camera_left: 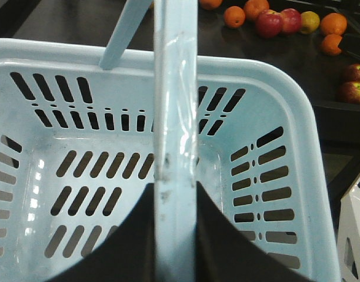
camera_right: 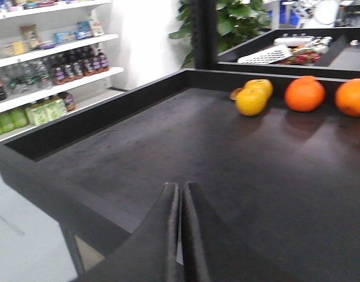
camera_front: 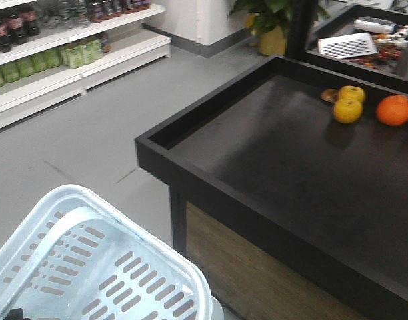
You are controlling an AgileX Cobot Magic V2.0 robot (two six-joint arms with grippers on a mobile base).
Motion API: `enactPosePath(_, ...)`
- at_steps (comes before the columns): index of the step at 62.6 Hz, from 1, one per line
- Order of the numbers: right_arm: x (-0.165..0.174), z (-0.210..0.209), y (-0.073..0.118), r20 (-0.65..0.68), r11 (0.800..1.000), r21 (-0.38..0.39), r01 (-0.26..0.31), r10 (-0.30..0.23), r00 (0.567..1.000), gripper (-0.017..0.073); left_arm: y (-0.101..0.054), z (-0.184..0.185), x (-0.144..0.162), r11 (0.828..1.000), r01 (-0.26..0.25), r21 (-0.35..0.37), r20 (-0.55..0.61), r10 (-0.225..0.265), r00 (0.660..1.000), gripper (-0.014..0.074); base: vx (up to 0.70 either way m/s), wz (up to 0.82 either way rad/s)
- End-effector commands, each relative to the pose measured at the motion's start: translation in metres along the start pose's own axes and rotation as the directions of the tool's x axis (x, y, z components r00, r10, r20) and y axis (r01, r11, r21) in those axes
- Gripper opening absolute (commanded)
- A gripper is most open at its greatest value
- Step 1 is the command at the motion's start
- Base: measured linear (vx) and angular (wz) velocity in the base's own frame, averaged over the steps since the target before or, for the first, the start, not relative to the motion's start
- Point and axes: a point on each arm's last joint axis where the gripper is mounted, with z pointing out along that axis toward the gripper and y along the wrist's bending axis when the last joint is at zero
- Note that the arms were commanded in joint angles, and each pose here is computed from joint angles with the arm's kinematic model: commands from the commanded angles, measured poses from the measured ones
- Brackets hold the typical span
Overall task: Pick three apples into basket with both arms
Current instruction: 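Turn the base toward the black fruit table with oranges and apples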
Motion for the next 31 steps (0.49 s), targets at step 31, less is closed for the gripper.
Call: enactPosePath(31,-0.0031,0.0004,0.0009,0.063,1.0,-0.01,0.014,-0.014,0.998,-0.0004,-0.0021,-0.0046,-0.0164,1.0,0.027,0.001,0.109,-0.027,0.994,-0.0007,0.0,-0.25)
